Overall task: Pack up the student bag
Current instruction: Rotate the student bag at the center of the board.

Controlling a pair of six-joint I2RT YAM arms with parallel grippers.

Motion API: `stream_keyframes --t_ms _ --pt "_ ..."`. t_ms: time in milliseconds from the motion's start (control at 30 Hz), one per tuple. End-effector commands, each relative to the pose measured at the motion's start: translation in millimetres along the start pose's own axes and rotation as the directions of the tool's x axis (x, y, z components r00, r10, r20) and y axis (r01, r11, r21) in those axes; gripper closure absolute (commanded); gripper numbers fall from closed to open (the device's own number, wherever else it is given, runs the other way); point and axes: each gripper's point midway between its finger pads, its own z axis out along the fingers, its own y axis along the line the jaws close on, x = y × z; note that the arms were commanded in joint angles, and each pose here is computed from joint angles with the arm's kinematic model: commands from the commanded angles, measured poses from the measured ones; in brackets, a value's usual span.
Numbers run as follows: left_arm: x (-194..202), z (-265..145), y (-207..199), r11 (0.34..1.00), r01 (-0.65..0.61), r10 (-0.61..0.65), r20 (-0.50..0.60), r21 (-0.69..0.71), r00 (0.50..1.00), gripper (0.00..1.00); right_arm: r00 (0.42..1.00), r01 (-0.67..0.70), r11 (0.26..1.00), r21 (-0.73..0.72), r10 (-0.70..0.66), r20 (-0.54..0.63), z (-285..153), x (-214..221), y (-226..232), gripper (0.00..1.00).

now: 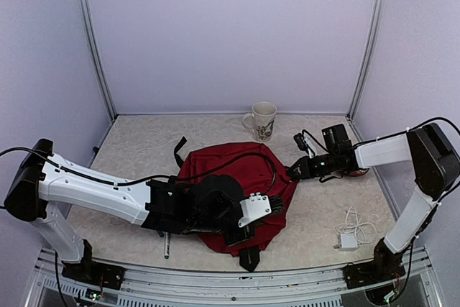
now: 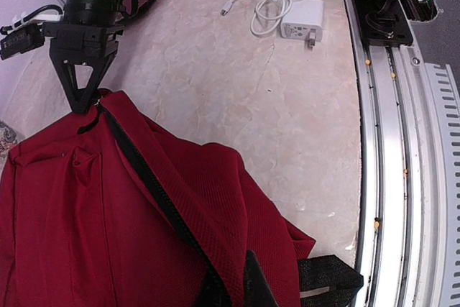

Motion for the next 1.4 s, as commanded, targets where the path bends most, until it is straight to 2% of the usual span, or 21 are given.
stream_keyframes --t_ms 0,100,133,200,267,333,433,600,767,900,1000,1133,1200,1367 --pt "-10.9 -12.8 -62.2 0.963 -0.037 0.034 0.016 0.266 0.999 1.00 0.989 0.045 0.953 0.299 -0.084 0.120 -18.4 -41.1 -60.3 1.00" --pt "-8.5 -6.7 -60.6 0.963 -0.033 0.035 -0.002 0.267 0.999 1.00 0.989 0.074 0.961 0.267 -0.105 0.104 -16.7 -33.9 -45.3 1.00" --pt "-8.2 -5.1 -58.3 0.965 -0.027 0.030 -0.005 0.262 1.000 0.93 0.988 0.083 0.967 0.242 -0.112 0.107 -17.0 -33.3 -38.0 1.00" --pt "-10.4 -3.3 -52.3 0.969 -0.015 0.016 -0.003 0.248 1.000 0.61 0.987 0.099 0.979 0.180 -0.119 0.108 -18.1 -31.1 -23.4 0.99" --pt "-13.9 -2.5 -47.1 0.971 -0.003 0.003 0.004 0.238 1.000 0.40 0.988 0.099 0.987 0.130 -0.113 0.107 -20.4 -29.9 -11.7 0.79" --pt "-19.7 -4.4 -42.4 0.973 0.001 -0.005 0.016 0.231 1.000 0.30 0.987 0.097 0.988 0.121 -0.111 0.115 -26.3 -31.9 -4.7 0.64" --pt "-28.6 -11.0 -34.2 0.977 0.007 -0.016 0.040 0.211 0.999 0.22 0.981 0.103 0.987 0.127 -0.122 0.149 -41.1 -41.1 7.2 0.55" --pt "-44.1 -35.5 0.5 0.978 0.090 -0.115 0.130 0.186 0.985 0.19 0.975 0.133 0.983 0.129 -0.153 0.159 -53.9 -47.8 39.8 0.49" --pt "-45.8 -63.6 55.3 0.955 0.241 -0.277 0.221 0.175 0.935 0.15 0.979 0.173 0.984 0.039 -0.176 0.101 -37.9 -25.1 93.2 0.50" --pt "-10.2 -61.9 113.2 0.912 0.410 -0.401 0.197 -0.001 0.894 0.17 0.983 0.183 0.982 -0.054 -0.183 0.013 -17.0 14.3 135.7 0.51" --pt "28.1 -46.5 131.6 0.856 0.515 -0.508 0.124 -0.036 0.853 0.29 0.976 0.196 0.976 -0.091 -0.203 -0.077 -2.4 53.8 153.4 0.52" --pt "85.8 -13.2 106.3 0.831 0.555 -0.556 -0.053 -0.023 0.830 0.48 0.974 0.114 0.993 -0.031 -0.118 -0.194 6.0 106.8 133.9 0.54" --pt "108.0 -0.8 85.6 0.834 0.551 -0.548 -0.127 -0.014 0.827 0.50 0.977 0.044 0.998 0.038 -0.035 -0.210 3.0 122.4 117.1 0.55" --pt "132.7 20.4 26.3 0.899 0.439 -0.421 -0.253 0.014 0.871 0.50 0.969 -0.073 0.972 0.222 0.122 -0.213 -8.1 149.4 75.1 0.57"
